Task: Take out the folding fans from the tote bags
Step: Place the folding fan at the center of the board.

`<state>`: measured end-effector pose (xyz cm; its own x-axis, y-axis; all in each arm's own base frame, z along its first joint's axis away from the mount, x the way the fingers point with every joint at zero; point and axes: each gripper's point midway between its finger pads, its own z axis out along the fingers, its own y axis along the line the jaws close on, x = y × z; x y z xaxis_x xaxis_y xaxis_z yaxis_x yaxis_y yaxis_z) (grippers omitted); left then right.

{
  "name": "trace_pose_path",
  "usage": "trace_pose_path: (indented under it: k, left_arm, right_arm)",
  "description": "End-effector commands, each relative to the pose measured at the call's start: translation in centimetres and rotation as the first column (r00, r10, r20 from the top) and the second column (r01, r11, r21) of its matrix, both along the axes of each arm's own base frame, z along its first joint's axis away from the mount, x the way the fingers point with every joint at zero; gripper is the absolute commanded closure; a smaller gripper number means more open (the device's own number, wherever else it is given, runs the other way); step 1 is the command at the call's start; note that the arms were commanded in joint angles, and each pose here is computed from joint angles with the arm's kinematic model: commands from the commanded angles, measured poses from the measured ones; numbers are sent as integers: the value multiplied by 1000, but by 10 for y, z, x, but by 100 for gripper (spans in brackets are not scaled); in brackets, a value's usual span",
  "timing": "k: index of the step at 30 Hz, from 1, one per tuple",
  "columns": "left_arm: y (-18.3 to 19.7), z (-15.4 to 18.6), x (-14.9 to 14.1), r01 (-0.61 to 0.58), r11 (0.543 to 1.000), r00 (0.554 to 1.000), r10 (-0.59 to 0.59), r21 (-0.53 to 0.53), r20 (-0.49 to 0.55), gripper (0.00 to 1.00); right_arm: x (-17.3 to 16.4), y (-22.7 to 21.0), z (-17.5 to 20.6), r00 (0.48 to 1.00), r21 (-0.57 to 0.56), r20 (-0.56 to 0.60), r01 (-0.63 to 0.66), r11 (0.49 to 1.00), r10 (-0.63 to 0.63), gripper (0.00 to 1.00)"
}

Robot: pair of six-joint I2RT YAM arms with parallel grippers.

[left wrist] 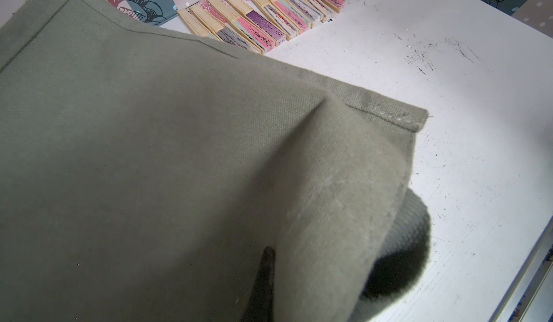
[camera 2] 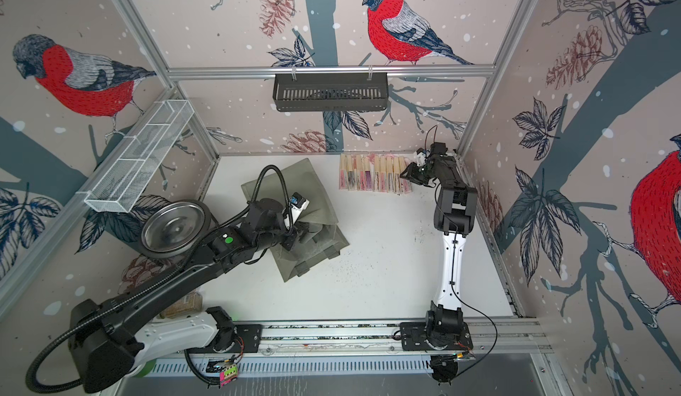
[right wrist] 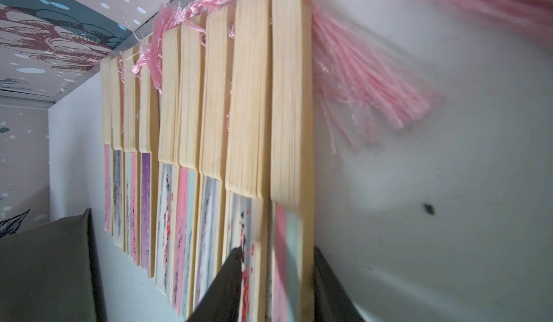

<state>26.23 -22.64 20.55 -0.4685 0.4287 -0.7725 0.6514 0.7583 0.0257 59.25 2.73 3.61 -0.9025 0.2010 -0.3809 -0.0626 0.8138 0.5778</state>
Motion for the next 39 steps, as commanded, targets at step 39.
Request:
trace_pose_path:
  k: [39]
  left_arm:
    - [1,7,5,-11,1000,999,11,-5,32,100]
  right_arm:
    - [-266,80,164,862,167,396,272,948,-317,52]
